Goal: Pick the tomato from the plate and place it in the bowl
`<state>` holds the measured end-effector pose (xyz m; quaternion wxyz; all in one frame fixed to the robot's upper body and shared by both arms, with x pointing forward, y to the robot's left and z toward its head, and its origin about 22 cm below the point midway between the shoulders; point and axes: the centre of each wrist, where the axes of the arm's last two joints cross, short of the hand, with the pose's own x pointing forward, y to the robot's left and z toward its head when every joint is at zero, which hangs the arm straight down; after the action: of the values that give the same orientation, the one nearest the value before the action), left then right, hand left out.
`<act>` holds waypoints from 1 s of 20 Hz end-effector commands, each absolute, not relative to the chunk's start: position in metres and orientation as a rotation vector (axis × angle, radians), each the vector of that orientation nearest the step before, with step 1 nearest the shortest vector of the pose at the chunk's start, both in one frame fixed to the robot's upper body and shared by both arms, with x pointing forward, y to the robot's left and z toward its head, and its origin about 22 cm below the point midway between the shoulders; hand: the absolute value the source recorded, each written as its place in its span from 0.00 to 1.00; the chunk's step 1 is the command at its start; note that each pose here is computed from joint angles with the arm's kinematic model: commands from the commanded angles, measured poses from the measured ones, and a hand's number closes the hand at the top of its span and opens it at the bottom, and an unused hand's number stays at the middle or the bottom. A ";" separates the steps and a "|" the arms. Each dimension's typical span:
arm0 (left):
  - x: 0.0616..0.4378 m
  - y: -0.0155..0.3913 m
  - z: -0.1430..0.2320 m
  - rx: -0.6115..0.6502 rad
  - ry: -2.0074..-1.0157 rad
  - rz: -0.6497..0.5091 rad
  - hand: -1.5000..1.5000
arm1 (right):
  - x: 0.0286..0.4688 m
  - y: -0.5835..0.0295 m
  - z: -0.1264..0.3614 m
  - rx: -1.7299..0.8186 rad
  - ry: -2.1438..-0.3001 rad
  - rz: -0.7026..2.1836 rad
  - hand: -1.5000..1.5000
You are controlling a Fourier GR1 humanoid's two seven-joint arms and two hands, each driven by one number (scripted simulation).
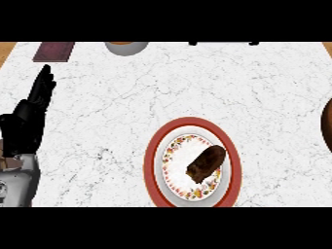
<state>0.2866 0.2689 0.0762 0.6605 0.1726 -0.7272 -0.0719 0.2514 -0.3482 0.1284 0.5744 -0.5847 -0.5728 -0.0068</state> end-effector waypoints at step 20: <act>0.294 0.269 0.092 0.381 -1.654 -0.175 0.50 | 0.268 -0.510 0.023 -1.225 -1.285 -0.085 0.00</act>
<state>0.2874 0.2579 0.0814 0.6559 0.1645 -0.7325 -0.0788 0.2801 -0.4993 0.0420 0.6338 -0.5692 -0.5234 -0.0208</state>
